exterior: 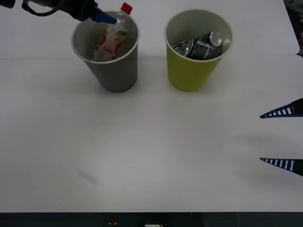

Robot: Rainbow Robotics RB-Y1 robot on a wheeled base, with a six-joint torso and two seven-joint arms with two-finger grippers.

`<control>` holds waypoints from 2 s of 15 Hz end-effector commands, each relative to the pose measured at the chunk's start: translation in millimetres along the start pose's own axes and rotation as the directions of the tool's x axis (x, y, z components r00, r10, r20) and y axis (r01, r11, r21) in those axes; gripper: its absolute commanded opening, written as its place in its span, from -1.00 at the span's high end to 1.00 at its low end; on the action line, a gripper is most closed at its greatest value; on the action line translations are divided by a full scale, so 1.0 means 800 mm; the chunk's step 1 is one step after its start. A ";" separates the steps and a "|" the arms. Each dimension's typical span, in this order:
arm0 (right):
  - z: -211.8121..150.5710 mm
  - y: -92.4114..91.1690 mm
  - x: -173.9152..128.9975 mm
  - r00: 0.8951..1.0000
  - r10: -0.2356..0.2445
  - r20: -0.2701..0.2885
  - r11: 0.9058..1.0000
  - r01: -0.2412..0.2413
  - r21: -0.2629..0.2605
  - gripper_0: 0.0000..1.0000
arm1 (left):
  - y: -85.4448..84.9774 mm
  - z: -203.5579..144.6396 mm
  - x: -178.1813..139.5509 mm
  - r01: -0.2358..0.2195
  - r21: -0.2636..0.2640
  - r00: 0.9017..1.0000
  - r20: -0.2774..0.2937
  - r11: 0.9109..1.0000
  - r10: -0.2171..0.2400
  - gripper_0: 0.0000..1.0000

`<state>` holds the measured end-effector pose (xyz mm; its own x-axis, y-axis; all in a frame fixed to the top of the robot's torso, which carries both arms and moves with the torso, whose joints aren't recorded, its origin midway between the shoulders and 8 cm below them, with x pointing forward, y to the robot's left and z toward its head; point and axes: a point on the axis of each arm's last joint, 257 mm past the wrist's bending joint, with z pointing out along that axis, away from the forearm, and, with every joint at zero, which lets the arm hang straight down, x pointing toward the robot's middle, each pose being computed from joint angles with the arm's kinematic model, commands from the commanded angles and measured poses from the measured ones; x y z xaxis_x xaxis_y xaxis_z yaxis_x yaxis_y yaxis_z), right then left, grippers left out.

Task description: Put the can into the green bin and the plastic bottle into the gray bin

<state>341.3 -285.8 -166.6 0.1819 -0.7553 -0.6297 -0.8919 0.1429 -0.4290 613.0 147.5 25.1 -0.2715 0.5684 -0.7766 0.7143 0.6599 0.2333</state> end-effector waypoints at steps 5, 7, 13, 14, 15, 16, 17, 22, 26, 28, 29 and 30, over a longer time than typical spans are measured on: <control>0.000 0.000 0.000 1.000 0.000 0.000 1.000 0.000 0.000 -1.00 | -0.018 -0.029 0.021 0.007 0.101 0.996 0.092 0.995 -0.016 -1.00; 0.000 0.000 0.000 1.000 0.000 0.000 1.000 0.000 0.000 -1.00 | -0.026 -0.040 0.034 -0.019 0.139 0.991 0.135 0.990 0.001 -1.00; 0.000 0.000 0.000 1.000 0.000 0.000 1.000 0.000 0.000 -1.00 | -0.050 -0.078 0.087 -0.147 0.194 0.969 0.224 0.970 0.102 -1.00; 0.000 0.000 0.000 1.000 0.000 0.000 1.000 0.000 0.000 -1.00 | -0.054 -0.086 0.097 -0.165 0.202 0.967 0.228 0.965 0.118 -1.00; 0.000 0.000 0.000 1.000 0.000 0.000 1.000 0.000 0.000 -1.00 | -0.059 -0.097 0.110 -0.189 0.211 0.962 0.235 0.959 0.138 -1.00; 0.000 0.000 0.000 1.000 0.000 0.000 1.000 0.000 0.000 -1.00 | -0.062 -0.105 0.121 -0.203 0.210 0.959 0.242 0.956 0.151 -1.00; 0.000 0.000 0.000 1.000 0.000 0.000 1.000 0.000 0.000 -1.00 | -0.069 -0.111 0.132 -0.219 0.212 0.954 0.250 0.953 0.164 -1.00; 0.000 0.000 0.000 1.000 0.000 0.000 1.000 0.000 0.000 -1.00 | -0.096 -0.144 0.195 -0.249 0.219 0.944 0.273 0.943 0.185 -1.00; 0.000 0.000 0.000 1.000 0.000 0.000 1.000 0.000 0.000 -1.00 | -0.106 -0.166 0.242 -0.330 0.195 0.925 0.264 0.924 0.274 -1.00; 0.000 0.000 0.000 1.000 0.000 0.000 1.000 0.000 0.000 -1.00 | -0.112 -0.175 0.264 -0.363 0.195 0.917 0.249 0.911 0.312 -1.00; 0.000 0.000 0.000 1.000 0.000 0.000 1.000 0.000 0.000 -1.00 | -0.113 -0.180 0.277 -0.387 0.188 0.908 0.245 0.902 0.339 -1.00; 0.000 0.000 0.000 1.000 0.000 0.000 1.000 0.000 0.000 -1.00 | -0.114 -0.183 0.284 -0.410 0.182 0.900 0.241 0.893 0.364 -1.00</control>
<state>341.3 -285.8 -166.6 0.1819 -0.7553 -0.6297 -0.8919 0.1429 -0.4290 395.0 285.2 -84.3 0.1578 0.6230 -0.7661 0.8701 0.2792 0.4063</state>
